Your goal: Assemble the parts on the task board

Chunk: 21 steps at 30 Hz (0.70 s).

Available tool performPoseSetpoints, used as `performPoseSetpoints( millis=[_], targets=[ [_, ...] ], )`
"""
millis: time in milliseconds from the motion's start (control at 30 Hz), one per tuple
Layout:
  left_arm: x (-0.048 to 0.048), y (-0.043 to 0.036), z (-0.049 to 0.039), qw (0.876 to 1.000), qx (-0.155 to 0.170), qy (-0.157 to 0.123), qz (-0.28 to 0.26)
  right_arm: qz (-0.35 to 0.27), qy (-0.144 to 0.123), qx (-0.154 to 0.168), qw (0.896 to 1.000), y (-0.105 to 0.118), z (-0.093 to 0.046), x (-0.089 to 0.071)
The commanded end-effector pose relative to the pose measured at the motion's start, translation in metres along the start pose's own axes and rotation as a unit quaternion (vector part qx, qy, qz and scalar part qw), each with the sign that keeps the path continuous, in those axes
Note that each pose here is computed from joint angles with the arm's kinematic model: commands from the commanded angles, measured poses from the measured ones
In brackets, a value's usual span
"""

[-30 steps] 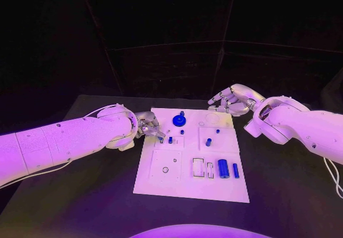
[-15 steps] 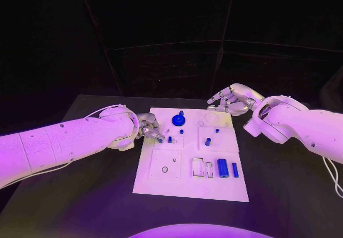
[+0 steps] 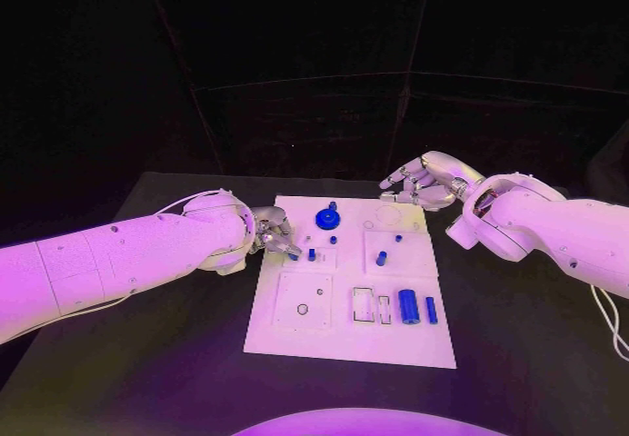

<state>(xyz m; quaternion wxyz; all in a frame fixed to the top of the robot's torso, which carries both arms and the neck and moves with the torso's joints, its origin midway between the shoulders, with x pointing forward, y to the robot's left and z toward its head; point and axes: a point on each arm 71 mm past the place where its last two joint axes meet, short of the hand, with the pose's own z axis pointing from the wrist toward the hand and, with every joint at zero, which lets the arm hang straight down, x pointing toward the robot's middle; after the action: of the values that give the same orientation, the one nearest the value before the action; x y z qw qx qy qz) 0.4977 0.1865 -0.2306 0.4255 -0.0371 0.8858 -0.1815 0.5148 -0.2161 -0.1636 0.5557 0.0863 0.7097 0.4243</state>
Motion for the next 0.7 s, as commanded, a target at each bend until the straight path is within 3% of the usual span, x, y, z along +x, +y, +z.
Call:
performPoseSetpoints(
  millis=[33,700],
  targets=[
    [0.0021,-0.0005,0.0005,1.000,-0.003,0.011,0.011,0.002,0.003,-0.005,1.000,0.0017,0.0004,-0.0001],
    [0.0019,-0.0041,0.0087,1.000,-0.020,0.020,-0.002,0.002,0.003,-0.003,1.000,0.0011,0.0008,-0.0002]
  ],
)
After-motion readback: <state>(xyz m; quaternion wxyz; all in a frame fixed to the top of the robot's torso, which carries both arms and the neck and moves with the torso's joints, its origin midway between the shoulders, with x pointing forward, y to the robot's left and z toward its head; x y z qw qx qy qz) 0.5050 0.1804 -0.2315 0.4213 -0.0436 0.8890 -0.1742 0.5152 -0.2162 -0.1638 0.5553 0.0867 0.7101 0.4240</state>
